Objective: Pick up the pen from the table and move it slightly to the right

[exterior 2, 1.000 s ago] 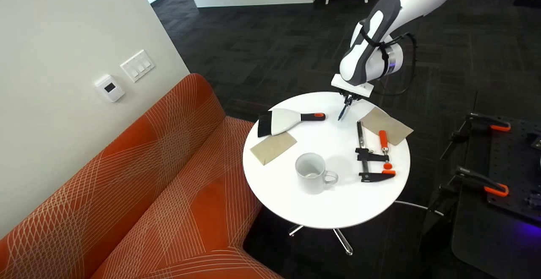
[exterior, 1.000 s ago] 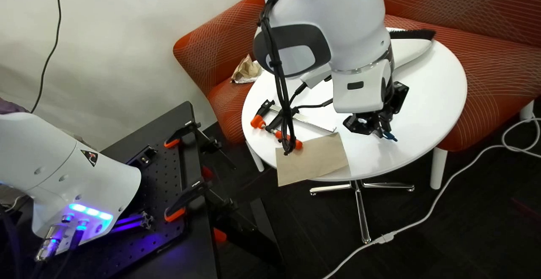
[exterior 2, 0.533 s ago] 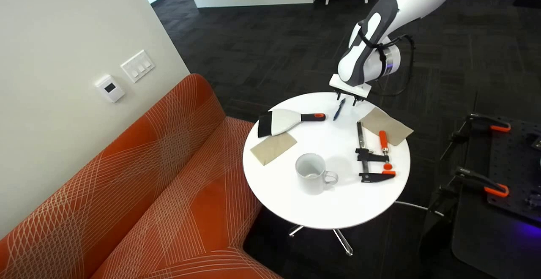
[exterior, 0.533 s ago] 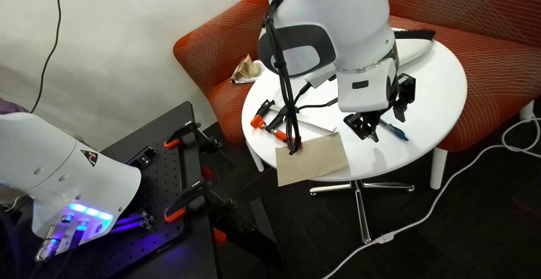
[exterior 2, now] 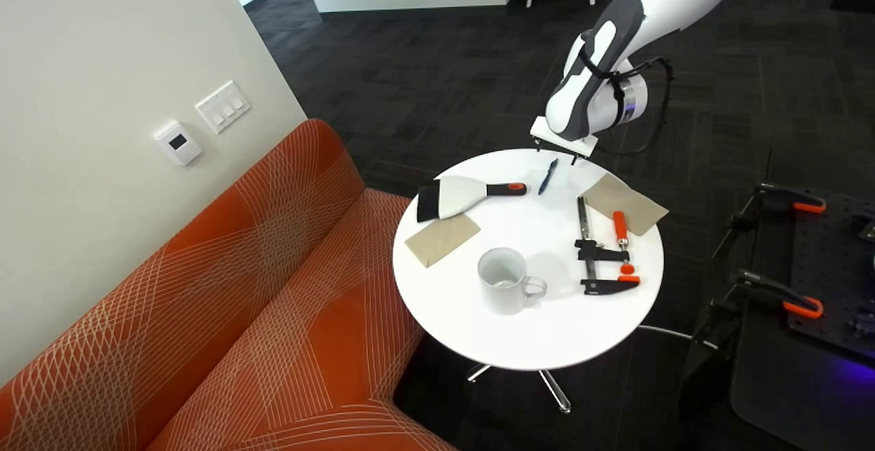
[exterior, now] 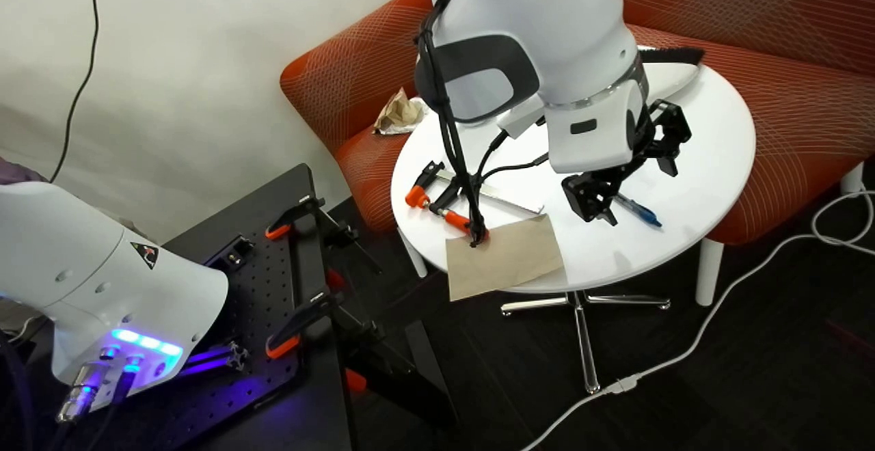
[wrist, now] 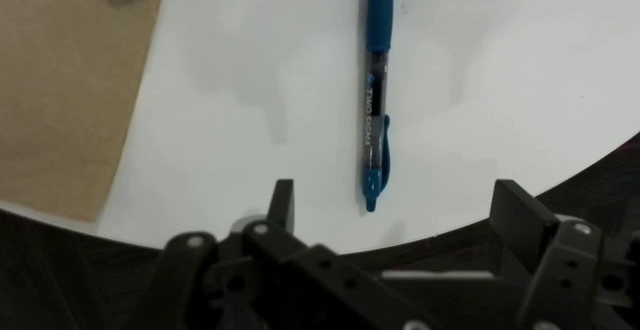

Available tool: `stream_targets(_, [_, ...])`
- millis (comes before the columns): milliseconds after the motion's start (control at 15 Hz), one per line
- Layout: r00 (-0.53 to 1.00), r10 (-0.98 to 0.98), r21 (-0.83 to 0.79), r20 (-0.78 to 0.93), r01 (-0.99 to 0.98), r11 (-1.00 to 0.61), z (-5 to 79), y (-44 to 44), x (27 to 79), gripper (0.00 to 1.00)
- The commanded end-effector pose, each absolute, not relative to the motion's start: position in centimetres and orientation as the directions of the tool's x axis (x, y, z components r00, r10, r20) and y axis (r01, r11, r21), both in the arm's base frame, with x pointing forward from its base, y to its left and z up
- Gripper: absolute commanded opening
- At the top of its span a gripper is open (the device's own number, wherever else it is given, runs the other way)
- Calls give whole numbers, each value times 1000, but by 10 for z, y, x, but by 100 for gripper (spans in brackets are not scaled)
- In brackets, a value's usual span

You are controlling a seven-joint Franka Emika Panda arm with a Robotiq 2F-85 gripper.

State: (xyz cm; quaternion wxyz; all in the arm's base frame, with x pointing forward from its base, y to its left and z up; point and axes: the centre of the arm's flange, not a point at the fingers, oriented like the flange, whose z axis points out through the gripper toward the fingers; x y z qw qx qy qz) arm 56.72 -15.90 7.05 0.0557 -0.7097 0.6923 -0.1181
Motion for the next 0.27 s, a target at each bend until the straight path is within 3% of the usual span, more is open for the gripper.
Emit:
stream_targets(0, [14, -996, -246, 91, -969, -36, 71, -158, 568, 100])
stream_targets(200, [15, -996, -243, 91, -969, -37, 70, -158, 567, 100])
